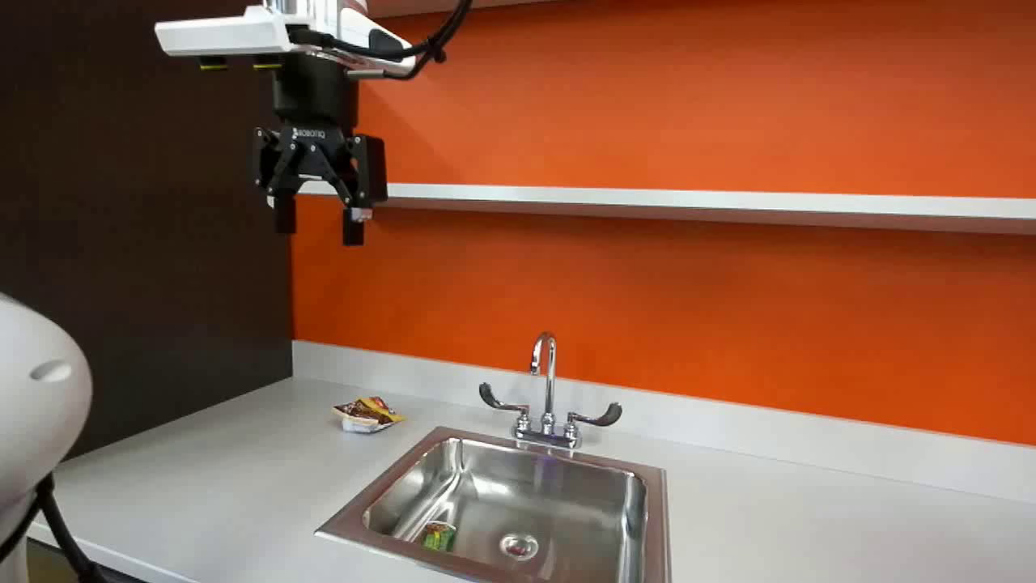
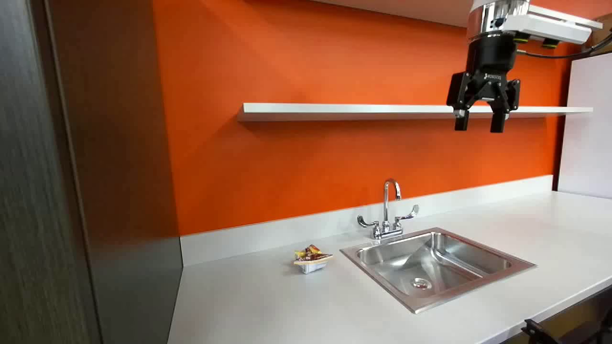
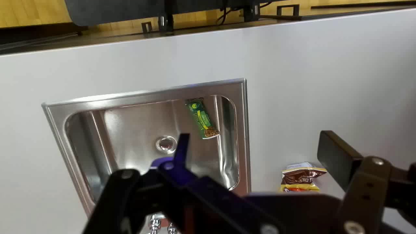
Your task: Remove the packet from the sink
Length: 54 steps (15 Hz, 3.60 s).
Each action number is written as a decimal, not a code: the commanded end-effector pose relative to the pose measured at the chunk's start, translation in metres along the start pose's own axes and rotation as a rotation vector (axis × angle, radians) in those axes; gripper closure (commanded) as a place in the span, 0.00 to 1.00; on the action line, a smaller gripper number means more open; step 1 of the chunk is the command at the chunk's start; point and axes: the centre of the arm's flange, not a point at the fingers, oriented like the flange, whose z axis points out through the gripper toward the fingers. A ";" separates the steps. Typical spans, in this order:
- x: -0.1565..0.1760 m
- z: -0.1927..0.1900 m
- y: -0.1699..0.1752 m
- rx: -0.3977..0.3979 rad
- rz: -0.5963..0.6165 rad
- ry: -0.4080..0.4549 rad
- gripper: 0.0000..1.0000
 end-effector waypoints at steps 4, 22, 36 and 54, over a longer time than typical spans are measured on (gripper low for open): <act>0.000 0.000 0.000 0.000 0.000 0.000 0.00; 0.110 0.142 0.063 -0.011 -0.026 -0.052 0.00; 0.192 0.286 0.086 -0.074 -0.065 -0.137 0.00; 0.216 0.396 0.046 -0.112 -0.188 -0.282 0.00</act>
